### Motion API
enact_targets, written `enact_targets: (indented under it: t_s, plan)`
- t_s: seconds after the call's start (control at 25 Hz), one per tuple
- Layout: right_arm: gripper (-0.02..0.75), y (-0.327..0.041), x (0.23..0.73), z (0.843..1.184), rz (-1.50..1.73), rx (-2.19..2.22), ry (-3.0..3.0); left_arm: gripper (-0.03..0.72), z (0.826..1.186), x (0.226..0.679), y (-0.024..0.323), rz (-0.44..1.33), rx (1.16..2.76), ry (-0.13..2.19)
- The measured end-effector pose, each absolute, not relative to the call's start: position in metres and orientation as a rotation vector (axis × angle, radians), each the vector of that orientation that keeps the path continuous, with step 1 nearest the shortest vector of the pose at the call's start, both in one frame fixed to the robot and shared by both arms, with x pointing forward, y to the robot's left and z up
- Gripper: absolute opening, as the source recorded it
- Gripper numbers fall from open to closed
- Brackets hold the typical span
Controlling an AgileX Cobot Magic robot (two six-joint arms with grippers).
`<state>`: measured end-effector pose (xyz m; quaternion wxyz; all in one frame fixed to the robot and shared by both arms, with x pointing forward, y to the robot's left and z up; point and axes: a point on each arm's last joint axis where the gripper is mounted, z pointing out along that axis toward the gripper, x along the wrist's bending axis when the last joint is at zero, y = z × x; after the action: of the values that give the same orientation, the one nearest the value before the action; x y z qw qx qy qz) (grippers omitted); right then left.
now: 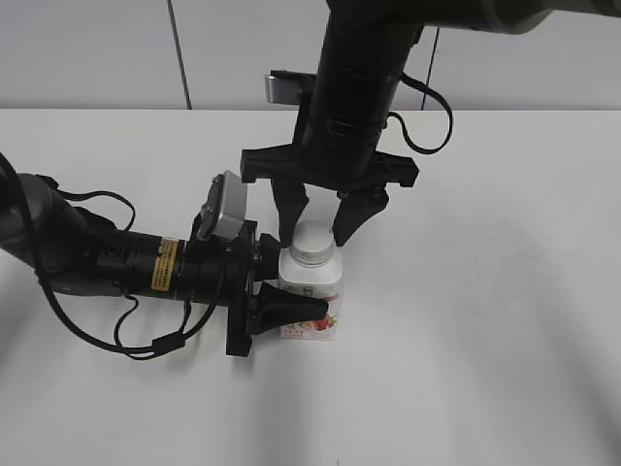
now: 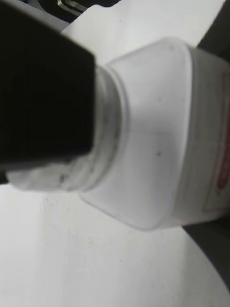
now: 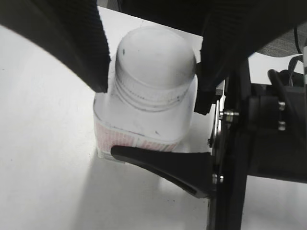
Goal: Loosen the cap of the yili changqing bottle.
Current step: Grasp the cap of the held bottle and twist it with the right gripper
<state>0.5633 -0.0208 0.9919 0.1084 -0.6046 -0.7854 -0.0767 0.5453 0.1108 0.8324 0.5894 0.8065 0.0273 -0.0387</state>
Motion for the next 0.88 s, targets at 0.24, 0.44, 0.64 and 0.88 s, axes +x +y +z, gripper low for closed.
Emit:
enact_targets:
  t_s: [0.24, 0.44, 0.64, 0.88]
  plan:
    - [0.426, -0.0208, 0.5633, 0.9919, -0.225, -1.780, -2.310, 0.368, 0.8324, 0.5453, 0.1108, -0.090, 1.878, 0.064]
    - [0.395, -0.0208, 0.5633, 0.9919, -0.225, -1.781, -2.308, 0.368, 0.8324, 0.5453, 0.1108, -0.090, 1.878, 0.064]
    - [0.395, -0.0208, 0.5633, 0.9920, -0.227, -1.771, -2.316, 0.368, 0.8324, 0.5453, 0.1108, -0.090, 1.878, 0.064]
    - [0.392, -0.0208, 0.5633, 0.9920, -0.266, -1.480, -2.532, 0.368, 0.8324, 0.5453, 0.1108, -0.090, 1.878, 0.064]
